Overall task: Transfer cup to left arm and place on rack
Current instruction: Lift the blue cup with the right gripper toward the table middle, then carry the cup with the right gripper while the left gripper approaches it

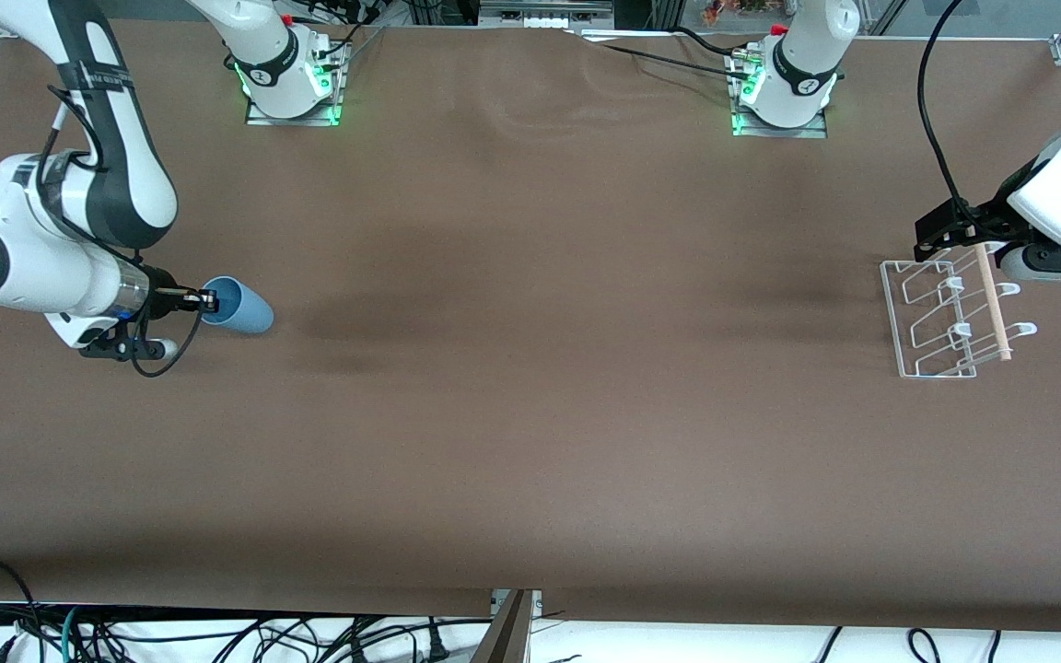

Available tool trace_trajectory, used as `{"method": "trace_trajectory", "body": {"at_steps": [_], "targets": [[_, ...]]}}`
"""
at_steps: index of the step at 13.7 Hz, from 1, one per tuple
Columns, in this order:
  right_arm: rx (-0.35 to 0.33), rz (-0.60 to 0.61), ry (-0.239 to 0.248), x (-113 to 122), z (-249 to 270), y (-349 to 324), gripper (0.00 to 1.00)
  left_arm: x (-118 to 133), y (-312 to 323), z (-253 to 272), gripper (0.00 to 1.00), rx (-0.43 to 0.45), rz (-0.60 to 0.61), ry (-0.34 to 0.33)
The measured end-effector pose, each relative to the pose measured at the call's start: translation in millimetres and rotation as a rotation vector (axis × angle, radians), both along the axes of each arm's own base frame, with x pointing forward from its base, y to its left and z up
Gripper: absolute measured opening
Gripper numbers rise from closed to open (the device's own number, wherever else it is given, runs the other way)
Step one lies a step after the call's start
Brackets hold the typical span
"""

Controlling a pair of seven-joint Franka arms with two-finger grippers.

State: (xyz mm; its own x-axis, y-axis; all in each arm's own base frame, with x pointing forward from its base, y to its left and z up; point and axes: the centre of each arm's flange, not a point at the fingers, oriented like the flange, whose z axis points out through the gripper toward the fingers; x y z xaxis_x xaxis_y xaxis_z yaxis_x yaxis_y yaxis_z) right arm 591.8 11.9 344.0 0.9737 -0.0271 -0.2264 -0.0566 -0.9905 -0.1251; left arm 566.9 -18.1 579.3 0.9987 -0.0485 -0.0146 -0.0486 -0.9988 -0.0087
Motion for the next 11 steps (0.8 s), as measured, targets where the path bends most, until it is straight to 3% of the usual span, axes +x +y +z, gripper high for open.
{"method": "trace_trajectory", "body": {"at_steps": [4,8,11], "targets": [[0.173,0.041,-0.015,12,47,76,0.08,0,0,-1,1.00,0.000,0.000,0.005],[0.352,0.034,0.003,6,57,138,0.08,0,-4,-18,1.00,-0.009,-0.015,0.059],[0.444,0.034,0.009,7,63,173,0.08,1,-27,-40,1.00,-0.146,-0.132,0.128]]}}
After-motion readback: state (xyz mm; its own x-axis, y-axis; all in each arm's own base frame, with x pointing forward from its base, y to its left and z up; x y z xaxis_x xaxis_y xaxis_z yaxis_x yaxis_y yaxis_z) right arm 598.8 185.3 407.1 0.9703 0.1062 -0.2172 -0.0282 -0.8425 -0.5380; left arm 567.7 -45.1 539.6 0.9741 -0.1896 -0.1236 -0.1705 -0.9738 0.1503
